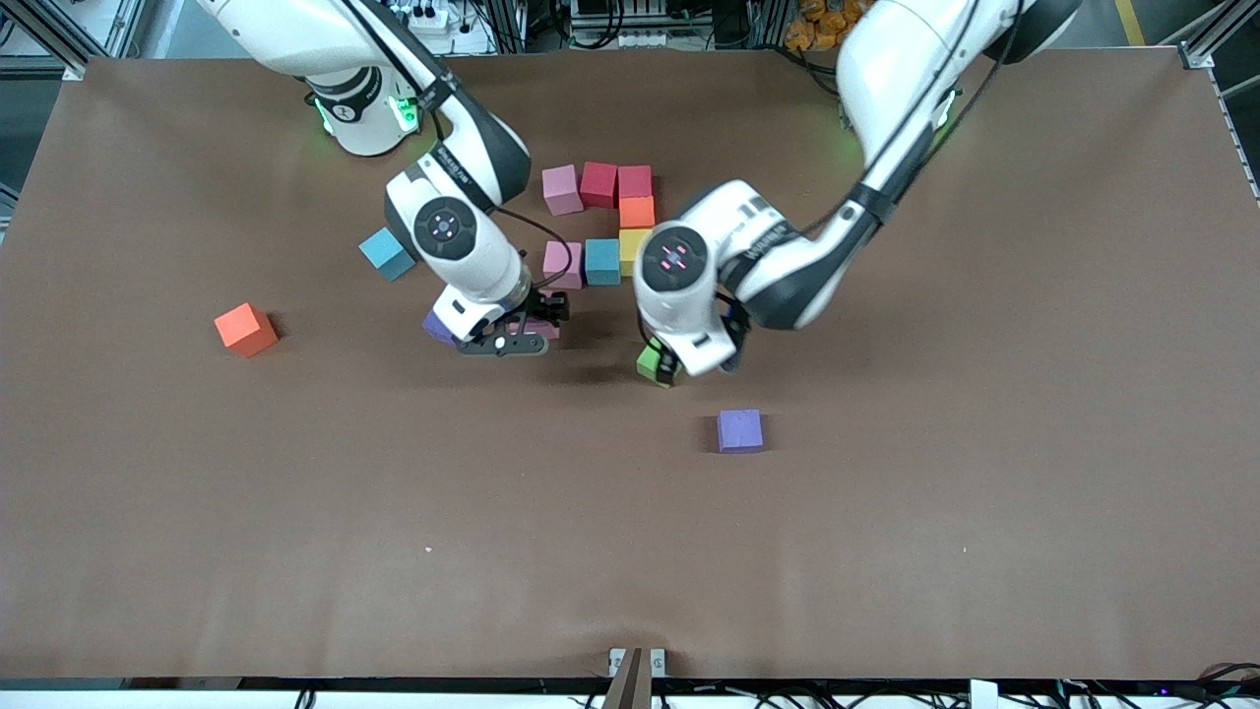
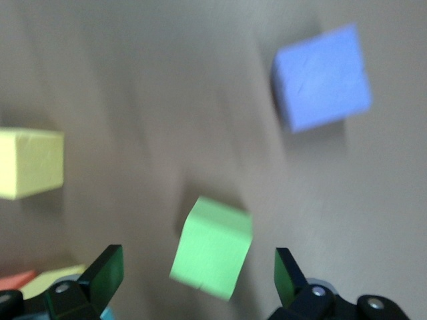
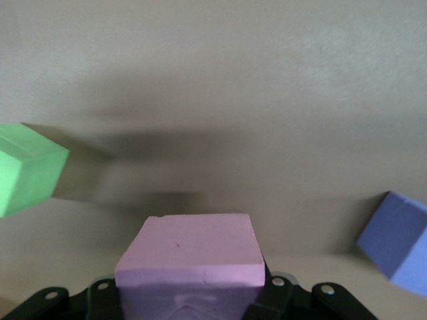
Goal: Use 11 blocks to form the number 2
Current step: 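Grasp the lavender cube with the left gripper while the right gripper holds pink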
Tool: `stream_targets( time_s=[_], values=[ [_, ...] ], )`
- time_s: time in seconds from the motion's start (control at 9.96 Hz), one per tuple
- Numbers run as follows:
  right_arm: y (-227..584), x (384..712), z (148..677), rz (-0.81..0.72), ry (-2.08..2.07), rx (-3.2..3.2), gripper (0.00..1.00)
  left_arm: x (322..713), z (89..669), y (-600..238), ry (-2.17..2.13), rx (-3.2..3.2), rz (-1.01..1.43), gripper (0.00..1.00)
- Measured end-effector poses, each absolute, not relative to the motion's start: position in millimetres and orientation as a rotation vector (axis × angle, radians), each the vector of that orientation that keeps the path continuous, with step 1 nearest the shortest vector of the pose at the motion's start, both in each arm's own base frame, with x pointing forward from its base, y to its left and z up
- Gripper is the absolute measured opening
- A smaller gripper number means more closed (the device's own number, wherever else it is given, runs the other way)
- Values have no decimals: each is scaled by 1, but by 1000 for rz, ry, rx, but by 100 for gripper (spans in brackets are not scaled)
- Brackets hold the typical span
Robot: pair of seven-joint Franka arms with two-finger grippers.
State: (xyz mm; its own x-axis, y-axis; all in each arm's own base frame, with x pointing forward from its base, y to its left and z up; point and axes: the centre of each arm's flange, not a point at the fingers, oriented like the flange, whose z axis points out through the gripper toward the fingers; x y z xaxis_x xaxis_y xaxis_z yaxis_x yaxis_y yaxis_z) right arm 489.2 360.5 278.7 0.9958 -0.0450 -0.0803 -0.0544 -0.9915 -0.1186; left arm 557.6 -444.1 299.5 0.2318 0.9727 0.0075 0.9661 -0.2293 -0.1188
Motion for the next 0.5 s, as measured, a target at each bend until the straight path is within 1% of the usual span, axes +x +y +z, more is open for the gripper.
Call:
stream_targets(
  time_s=[0.2,0.3,0.5],
  values=[
    [361,484,271,78,148,-2995,64,593,297,-403,-2014,-2331,101,100],
    [365,476,264,68,161,-2987,64,605,288,-389,-2094,-2270,87,100],
    [366,458,248,98,188,-3000,64,618,267,-376,-2232,-2162,74,100]
  ],
)
